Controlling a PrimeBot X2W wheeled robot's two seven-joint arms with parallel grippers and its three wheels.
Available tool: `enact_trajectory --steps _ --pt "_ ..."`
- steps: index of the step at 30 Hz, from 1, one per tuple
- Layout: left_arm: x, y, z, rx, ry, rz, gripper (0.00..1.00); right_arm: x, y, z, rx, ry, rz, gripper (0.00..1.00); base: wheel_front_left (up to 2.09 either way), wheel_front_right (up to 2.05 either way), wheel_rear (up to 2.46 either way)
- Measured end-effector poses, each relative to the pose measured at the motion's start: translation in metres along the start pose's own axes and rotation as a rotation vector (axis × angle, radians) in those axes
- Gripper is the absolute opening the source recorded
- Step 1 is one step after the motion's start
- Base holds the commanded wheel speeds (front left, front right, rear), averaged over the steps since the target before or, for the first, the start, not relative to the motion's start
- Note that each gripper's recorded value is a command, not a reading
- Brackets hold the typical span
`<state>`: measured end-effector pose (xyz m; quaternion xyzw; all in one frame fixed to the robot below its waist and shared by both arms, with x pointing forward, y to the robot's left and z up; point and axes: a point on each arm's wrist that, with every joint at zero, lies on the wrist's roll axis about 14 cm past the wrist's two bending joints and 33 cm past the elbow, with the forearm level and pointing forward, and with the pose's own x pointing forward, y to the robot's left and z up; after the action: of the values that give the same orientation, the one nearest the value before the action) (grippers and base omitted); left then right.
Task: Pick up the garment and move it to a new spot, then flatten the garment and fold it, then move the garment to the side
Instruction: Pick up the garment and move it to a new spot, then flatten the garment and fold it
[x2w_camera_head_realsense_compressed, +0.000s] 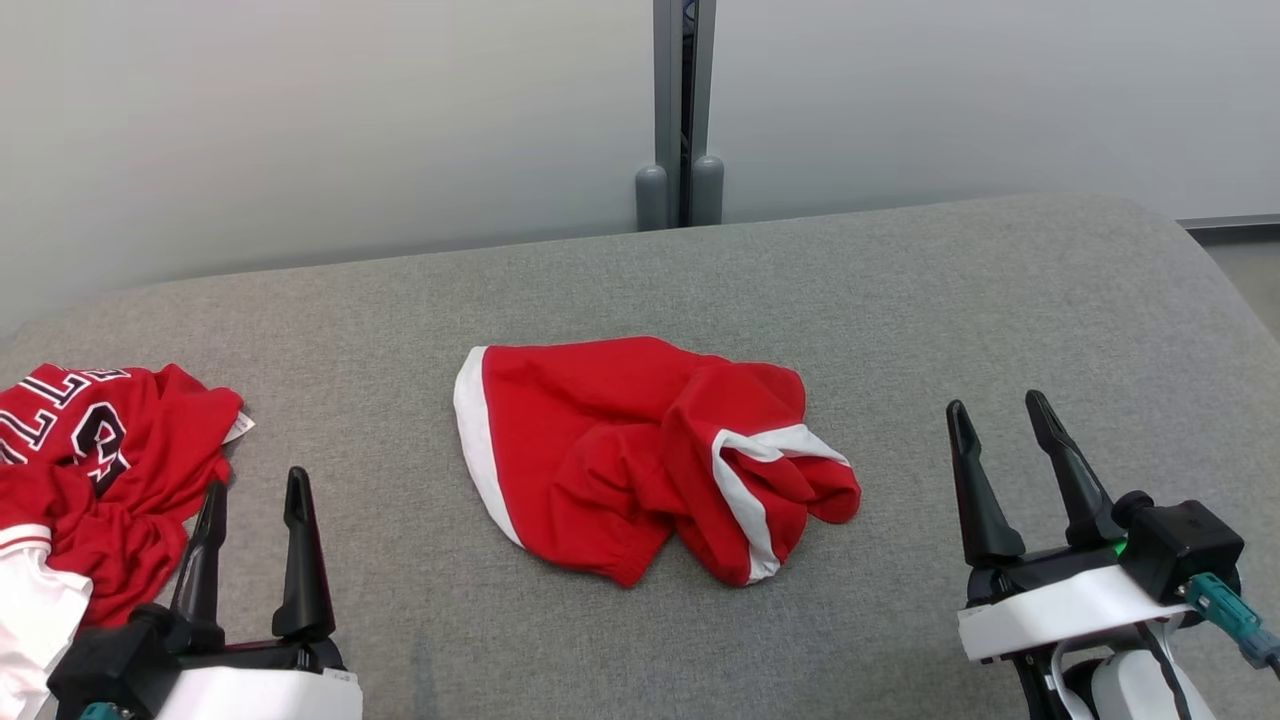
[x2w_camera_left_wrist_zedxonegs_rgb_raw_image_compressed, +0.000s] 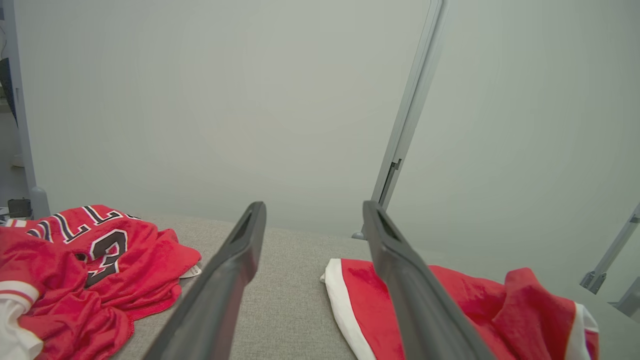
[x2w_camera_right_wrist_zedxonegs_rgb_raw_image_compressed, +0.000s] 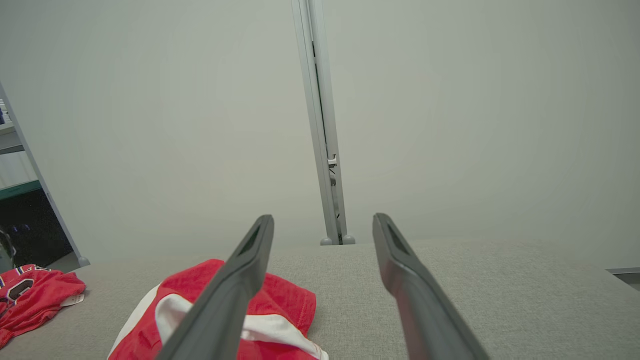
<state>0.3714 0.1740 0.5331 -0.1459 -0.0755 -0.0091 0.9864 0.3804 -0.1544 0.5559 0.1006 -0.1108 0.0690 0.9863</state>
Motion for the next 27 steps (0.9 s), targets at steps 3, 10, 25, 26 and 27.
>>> enact_trajectory --steps 3,10,25,26,27 --pt "0.000 0.001 -0.001 0.004 0.001 -0.002 1.00 -0.001 0.000 -0.001 -0.003 0.004 -0.001 1.00 0.00 0.00 0.00" --pt "0.001 -0.002 -0.004 -0.001 0.005 -0.011 1.00 -0.002 0.000 -0.002 -0.005 0.007 -0.001 1.00 0.00 0.00 0.00" --pt "0.003 -0.009 -0.008 -0.007 0.008 -0.033 1.00 -0.002 0.001 -0.003 -0.004 0.012 0.003 1.00 0.00 0.00 0.00" --pt "0.003 -0.010 -0.008 -0.007 0.008 -0.035 1.00 -0.002 0.001 -0.003 -0.004 0.011 0.003 1.00 0.00 0.00 0.00" --pt "0.004 -0.010 -0.008 -0.007 0.008 -0.036 1.00 -0.002 0.001 -0.003 -0.004 0.011 0.002 1.00 0.00 0.00 0.00"
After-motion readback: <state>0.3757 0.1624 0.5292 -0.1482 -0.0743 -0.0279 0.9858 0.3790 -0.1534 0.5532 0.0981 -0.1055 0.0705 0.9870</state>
